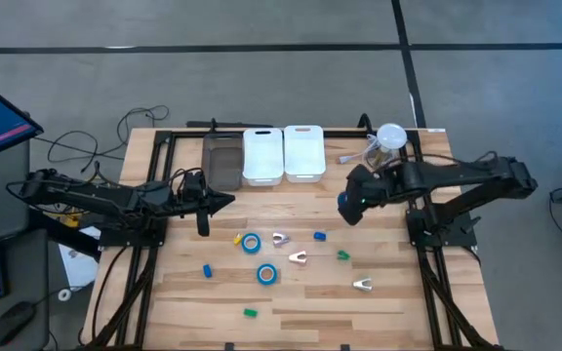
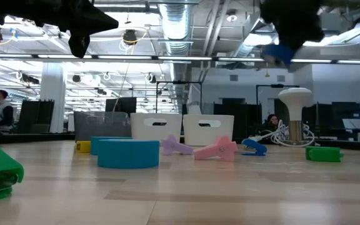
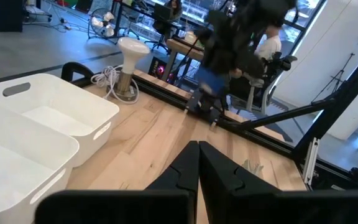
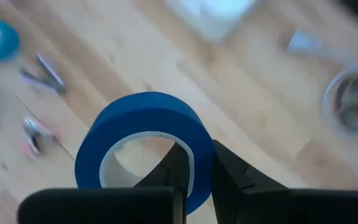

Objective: Pick and place Stapler, Stapler remover, tape
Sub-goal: Put the dark blue tape into the right white bin

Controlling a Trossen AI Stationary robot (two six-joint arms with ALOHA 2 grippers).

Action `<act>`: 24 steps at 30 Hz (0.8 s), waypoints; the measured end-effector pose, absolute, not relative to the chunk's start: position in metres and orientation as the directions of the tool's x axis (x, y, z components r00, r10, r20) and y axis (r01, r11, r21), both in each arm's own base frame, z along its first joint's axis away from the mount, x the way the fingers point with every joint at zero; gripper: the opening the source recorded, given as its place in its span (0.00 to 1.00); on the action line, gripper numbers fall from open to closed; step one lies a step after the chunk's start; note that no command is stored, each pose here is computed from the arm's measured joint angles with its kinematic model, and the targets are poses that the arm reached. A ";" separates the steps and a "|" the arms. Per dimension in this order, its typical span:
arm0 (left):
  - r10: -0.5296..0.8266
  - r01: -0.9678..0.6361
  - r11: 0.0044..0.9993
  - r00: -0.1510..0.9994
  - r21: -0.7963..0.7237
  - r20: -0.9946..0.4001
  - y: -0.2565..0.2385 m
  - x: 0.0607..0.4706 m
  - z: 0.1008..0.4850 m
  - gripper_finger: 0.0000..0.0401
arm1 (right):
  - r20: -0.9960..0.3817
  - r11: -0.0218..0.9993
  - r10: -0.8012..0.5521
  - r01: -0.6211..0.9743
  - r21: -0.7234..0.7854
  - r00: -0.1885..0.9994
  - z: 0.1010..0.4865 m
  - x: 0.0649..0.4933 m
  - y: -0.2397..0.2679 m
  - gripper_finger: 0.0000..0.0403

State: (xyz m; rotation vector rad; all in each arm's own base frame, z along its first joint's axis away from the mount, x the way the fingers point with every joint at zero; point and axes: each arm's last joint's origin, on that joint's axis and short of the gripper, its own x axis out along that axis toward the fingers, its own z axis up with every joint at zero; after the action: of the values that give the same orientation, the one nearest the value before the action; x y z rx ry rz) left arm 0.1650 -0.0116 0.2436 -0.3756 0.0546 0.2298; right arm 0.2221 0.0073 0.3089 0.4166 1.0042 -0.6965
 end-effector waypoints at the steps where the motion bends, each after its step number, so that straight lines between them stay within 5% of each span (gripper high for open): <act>1: 0.212 -0.232 0.905 0.973 -0.357 -0.095 -0.012 0.165 0.244 0.01 | -0.860 0.716 -0.353 0.698 0.005 0.368 0.318 0.223 0.006 0.07; 11: 0.212 -0.232 0.905 0.973 -0.357 -0.095 -0.012 0.165 0.244 0.01 | -0.767 0.706 -0.437 0.708 0.032 0.471 0.364 0.227 -0.026 0.07; 24: 0.213 -0.232 0.904 0.973 -0.358 -0.094 -0.012 0.165 0.244 0.01 | -0.804 0.755 -0.405 0.655 -0.026 0.436 0.339 0.304 -0.079 0.07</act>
State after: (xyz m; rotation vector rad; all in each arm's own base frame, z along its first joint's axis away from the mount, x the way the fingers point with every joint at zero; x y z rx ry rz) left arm 0.1650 -0.0116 0.2438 -0.3758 0.0533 0.2300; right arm 0.3045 -0.0794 0.3390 0.3104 0.9019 -0.6725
